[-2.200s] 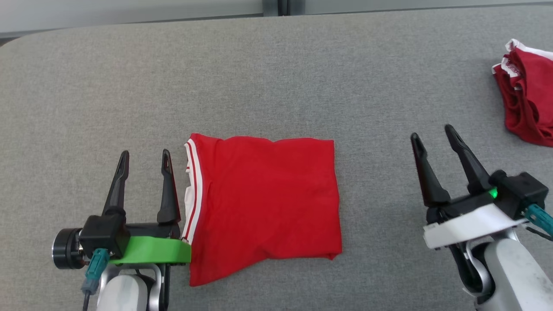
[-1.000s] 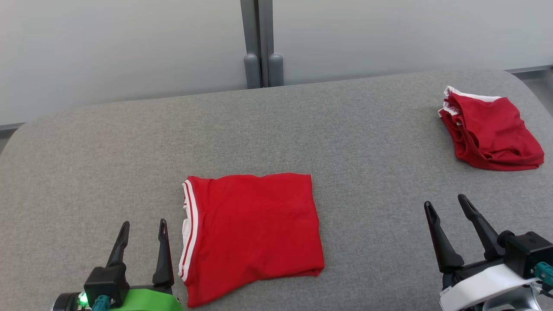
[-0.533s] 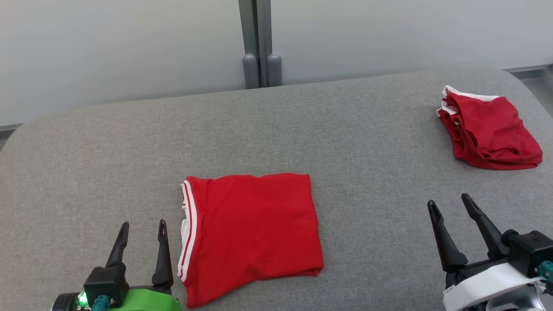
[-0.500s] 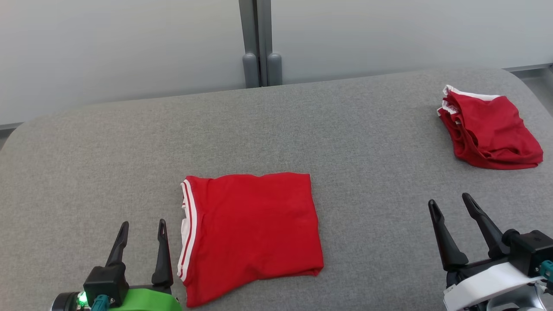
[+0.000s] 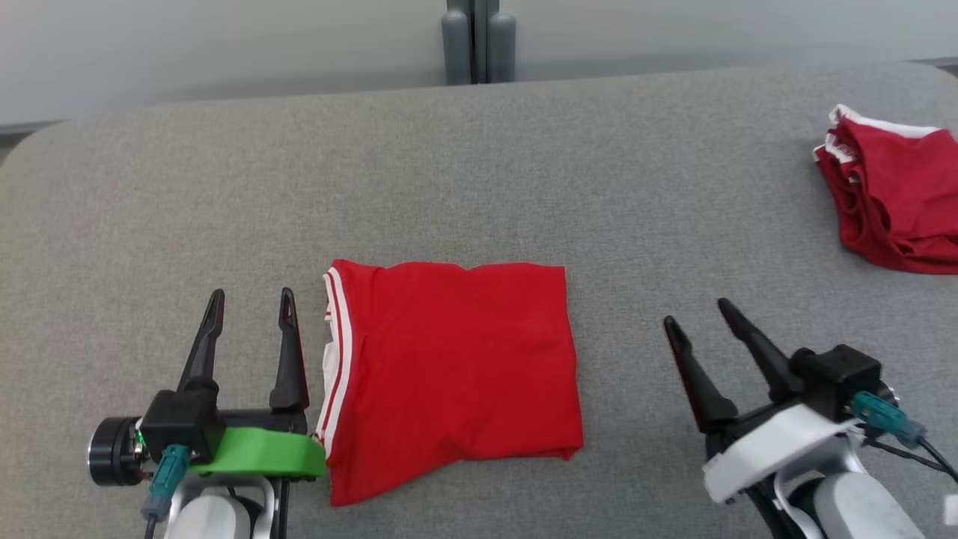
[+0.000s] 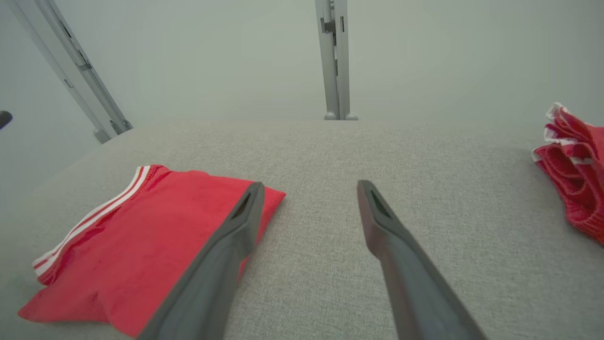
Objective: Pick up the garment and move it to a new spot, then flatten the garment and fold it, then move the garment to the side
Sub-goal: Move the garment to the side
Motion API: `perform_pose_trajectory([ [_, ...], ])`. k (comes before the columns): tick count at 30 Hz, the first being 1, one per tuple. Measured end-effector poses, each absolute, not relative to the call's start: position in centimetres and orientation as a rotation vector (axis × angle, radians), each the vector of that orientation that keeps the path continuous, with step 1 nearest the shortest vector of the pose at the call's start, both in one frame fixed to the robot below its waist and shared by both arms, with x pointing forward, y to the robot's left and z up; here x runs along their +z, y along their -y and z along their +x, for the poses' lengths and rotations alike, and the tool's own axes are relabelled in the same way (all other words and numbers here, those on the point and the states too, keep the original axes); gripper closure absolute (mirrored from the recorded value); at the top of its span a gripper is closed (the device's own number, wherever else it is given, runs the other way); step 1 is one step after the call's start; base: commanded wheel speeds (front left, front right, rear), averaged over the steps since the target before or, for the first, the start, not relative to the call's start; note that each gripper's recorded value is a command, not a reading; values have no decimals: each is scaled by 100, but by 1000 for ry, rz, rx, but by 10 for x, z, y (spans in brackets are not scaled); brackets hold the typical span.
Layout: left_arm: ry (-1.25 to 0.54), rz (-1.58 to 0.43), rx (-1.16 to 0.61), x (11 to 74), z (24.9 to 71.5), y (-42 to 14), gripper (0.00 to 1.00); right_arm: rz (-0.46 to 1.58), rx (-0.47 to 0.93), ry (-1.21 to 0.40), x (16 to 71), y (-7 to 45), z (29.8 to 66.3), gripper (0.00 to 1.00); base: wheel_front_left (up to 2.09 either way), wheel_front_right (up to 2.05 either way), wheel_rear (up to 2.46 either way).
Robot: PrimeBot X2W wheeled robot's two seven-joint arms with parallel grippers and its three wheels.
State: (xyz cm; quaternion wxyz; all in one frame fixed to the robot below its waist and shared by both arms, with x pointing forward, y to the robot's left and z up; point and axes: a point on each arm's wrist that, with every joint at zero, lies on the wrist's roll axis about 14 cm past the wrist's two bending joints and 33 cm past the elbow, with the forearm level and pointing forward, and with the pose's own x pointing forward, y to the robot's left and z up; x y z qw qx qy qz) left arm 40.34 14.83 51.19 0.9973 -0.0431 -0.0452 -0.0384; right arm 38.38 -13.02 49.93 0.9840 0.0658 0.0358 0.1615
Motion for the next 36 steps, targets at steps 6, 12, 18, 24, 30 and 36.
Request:
perform_pose_trajectory([
  [6,78,-85,-68,503,421,-150,0,216,443,-232,448,75,400,0,0,0,0],
  [12,74,-84,-46,499,429,-157,0,265,508,-380,400,38,403,0,0,0,0],
  [18,72,-76,-22,497,431,-165,0,303,561,-432,385,16,405,100,0,0,0],
  [24,81,-72,-59,498,437,-155,0,304,562,-378,392,23,410,100,0,0,0],
  [30,101,-68,-156,499,450,-126,0,272,490,-314,401,62,416,100,0,0,0],
  [36,110,-76,-302,498,461,-80,0,228,333,-279,408,131,414,100,0,0,0],
])
